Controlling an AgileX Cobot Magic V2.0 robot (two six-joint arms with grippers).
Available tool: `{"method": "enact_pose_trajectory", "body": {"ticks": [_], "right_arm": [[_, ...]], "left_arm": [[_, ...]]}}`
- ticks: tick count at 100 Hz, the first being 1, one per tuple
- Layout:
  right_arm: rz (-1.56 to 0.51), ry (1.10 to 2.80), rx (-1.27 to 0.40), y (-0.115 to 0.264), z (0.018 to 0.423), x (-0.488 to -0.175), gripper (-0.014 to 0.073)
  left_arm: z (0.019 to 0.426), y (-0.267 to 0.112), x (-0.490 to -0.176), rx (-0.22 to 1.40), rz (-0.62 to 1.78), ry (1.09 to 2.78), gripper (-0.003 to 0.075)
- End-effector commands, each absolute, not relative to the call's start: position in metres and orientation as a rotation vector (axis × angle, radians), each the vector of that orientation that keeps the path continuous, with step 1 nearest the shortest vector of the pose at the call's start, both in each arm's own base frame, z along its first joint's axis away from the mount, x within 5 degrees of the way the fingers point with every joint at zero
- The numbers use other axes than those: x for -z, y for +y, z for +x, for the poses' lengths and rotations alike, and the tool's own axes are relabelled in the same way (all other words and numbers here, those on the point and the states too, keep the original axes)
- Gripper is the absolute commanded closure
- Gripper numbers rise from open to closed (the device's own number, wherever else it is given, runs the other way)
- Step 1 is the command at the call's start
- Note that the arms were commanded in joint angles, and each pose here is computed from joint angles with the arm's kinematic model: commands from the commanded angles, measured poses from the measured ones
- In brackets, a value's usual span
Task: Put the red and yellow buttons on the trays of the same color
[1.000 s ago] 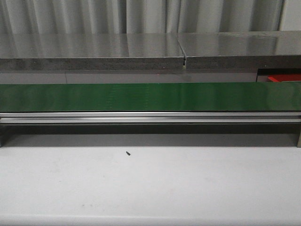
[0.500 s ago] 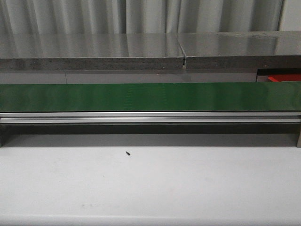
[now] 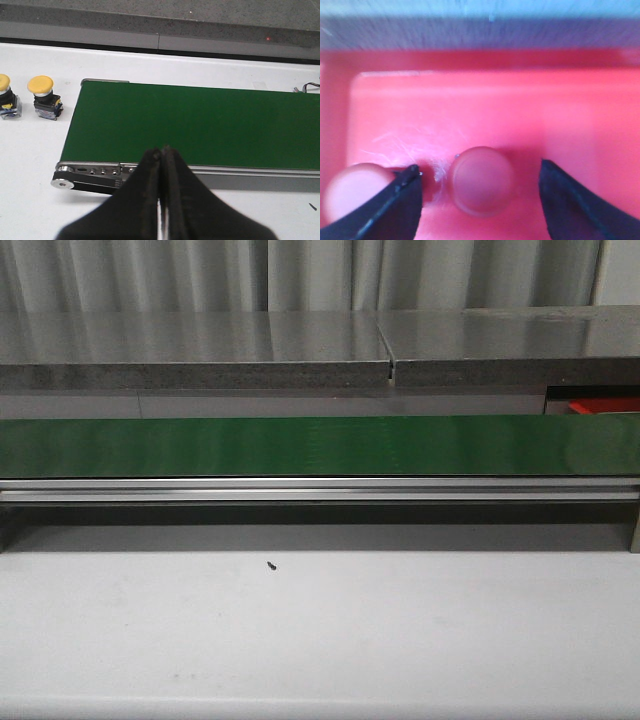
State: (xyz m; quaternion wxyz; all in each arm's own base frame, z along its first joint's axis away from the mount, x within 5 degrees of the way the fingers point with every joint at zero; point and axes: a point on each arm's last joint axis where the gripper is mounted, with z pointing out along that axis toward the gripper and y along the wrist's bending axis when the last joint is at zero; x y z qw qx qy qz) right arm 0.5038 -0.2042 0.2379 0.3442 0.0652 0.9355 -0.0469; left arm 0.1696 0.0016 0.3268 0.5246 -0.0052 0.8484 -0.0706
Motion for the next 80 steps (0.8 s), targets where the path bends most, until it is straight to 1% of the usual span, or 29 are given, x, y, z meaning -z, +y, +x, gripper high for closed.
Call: {"method": "enact_pose_trajectory", "body": {"ticks": [1, 19, 38, 52, 64, 80], "right_arm": [[0.153, 2.245, 0.185, -0.199, 0.485, -0.323, 0.0092], [0.138, 2.218, 0.135, -0.184, 0.459, -0.372, 0.0095], [0.096, 2.169, 0.072, -0.161, 0.423, -0.429, 0.0097], [0.069, 2.135, 0.025, -0.142, 0.392, -0.463, 0.0097], [0.059, 2.123, 0.028, -0.129, 0.364, -0.478, 0.0097], [0.045, 2.147, 0.038, -0.113, 0.325, -0.475, 0.0097]], "left_arm": [[0.172, 0.003, -0.341, 0.155, -0.035, 1.941, 0.0739], [0.172, 0.003, -0.341, 0.154, -0.036, 1.939, 0.0739], [0.172, 0.004, -0.342, 0.147, -0.042, 1.927, 0.0739], [0.172, 0.004, -0.342, 0.146, -0.042, 1.925, 0.0739], [0.172, 0.004, -0.342, 0.146, -0.042, 1.925, 0.0739], [0.172, 0.004, -0.342, 0.146, -0.042, 1.925, 0.0739]]}}
